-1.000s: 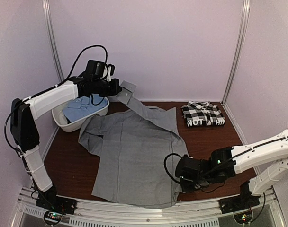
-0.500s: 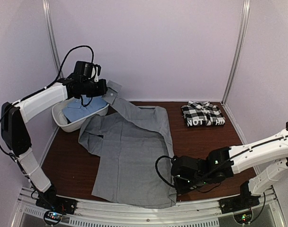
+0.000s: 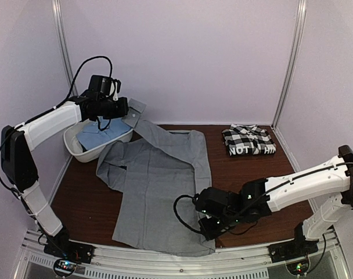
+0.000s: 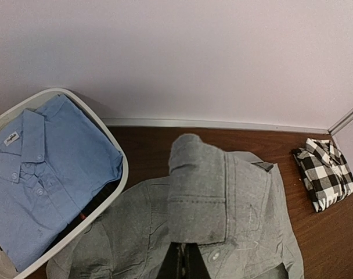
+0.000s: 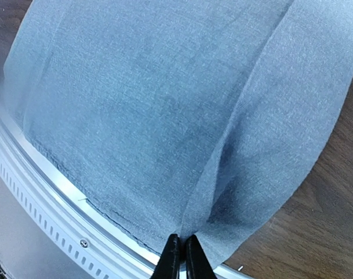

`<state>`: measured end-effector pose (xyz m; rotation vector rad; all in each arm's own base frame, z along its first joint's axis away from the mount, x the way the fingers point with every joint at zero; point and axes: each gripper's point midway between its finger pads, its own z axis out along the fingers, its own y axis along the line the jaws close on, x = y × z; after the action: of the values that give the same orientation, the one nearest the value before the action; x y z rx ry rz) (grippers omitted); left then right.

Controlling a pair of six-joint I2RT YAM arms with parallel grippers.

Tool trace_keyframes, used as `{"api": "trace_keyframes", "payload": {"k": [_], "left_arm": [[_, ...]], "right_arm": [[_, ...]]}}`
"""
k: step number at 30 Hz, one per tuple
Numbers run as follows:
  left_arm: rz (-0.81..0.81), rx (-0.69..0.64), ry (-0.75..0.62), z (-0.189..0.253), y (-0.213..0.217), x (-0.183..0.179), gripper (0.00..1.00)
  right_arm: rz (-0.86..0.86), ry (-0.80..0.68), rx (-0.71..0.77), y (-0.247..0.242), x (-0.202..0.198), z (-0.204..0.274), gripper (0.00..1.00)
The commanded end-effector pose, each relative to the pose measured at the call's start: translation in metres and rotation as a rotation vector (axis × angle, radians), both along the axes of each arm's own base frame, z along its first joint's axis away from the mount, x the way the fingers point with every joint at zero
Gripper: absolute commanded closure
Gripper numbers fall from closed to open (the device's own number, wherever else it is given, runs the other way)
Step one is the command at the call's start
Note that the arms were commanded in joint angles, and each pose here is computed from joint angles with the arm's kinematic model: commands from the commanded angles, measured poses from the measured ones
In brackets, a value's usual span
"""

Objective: Fold and stack the long sleeve shirts
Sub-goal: Fold the corner of the shirt at the center of the board.

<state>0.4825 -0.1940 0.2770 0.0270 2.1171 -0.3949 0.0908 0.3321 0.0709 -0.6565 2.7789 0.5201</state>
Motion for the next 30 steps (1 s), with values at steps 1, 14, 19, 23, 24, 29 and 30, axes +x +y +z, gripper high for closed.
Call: {"api": "trace_keyframes", "payload": {"k": [1,14,19,23,24,29,30], "left_arm": [[0.014,0.008,-0.054,0.023,0.007,0.003,1.00],[0.040,0.024,-0.129,0.056,0.019,-0.006,1.00],[0.064,0.043,-0.128,0.057,0.025,-0.008,1.00],[0.078,0.061,-0.113,0.049,0.029,-0.009,1.00],[0.078,0.067,-0.104,0.045,0.028,-0.008,1.00],[0.075,0.087,-0.063,0.027,0.027,-0.004,1.00],[0.071,0.088,-0.058,0.024,0.026,-0.004,1.00]], "right_arm": [[0.055,0.019,0.018,0.014,0.000,-0.001,0.93],[0.102,0.065,0.081,0.031,-0.005,0.002,0.93],[0.119,0.084,0.094,0.035,-0.009,0.002,0.93],[0.129,0.084,0.099,0.038,-0.008,0.001,0.92],[0.130,0.087,0.099,0.039,-0.009,0.000,0.92],[0.137,0.096,0.108,0.047,-0.008,-0.004,0.92],[0.132,0.095,0.109,0.047,-0.006,-0.005,0.91]]}}
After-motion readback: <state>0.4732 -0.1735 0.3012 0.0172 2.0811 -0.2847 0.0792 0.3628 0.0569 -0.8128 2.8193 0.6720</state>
